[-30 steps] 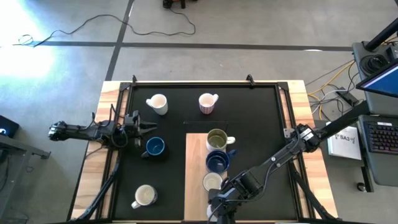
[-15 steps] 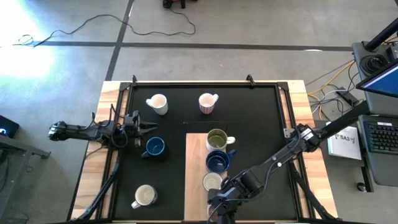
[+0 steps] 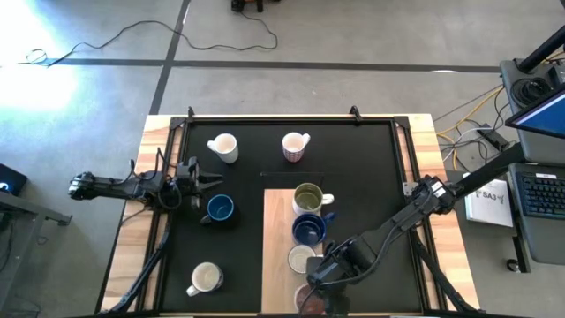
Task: Place coffee mugs
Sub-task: Adjust the blue patterned mug on the shelf
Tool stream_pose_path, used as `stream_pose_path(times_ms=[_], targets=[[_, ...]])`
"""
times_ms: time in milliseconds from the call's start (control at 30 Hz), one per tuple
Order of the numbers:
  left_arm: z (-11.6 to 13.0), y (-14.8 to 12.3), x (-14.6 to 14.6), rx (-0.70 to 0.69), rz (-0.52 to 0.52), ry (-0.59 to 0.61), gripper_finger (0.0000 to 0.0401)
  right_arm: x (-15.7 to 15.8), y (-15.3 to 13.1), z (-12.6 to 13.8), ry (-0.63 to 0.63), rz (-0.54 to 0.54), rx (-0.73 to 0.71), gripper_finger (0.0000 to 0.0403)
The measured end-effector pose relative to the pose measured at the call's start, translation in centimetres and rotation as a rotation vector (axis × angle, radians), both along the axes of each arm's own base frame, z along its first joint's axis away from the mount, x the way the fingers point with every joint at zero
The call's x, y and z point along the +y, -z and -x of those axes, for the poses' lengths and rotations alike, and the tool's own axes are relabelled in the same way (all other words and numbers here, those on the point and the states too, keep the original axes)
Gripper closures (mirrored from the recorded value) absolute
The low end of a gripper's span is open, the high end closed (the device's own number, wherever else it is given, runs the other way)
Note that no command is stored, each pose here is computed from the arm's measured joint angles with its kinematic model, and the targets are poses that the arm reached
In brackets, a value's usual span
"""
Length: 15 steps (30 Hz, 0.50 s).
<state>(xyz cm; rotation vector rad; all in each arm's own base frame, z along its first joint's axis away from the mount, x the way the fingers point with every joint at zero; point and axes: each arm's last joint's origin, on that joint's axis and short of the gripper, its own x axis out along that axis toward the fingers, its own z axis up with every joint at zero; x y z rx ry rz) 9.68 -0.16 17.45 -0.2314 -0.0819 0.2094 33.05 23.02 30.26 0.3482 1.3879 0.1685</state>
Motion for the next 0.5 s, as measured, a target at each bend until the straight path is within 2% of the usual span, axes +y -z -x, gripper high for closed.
stream_pose_path(times_ms=[267,500], targets=[[0.0,0.0,0.0,0.000,0.000,0.000,0.0319,-1.7,0.2,1.5,-0.167,0.177,0.079,0.0324],[0.0,0.0,0.0,0.000,0.000,0.000,0.0319,-3.9,-2.1,2.5,-0.218,0.226,-0.052,0.0325]])
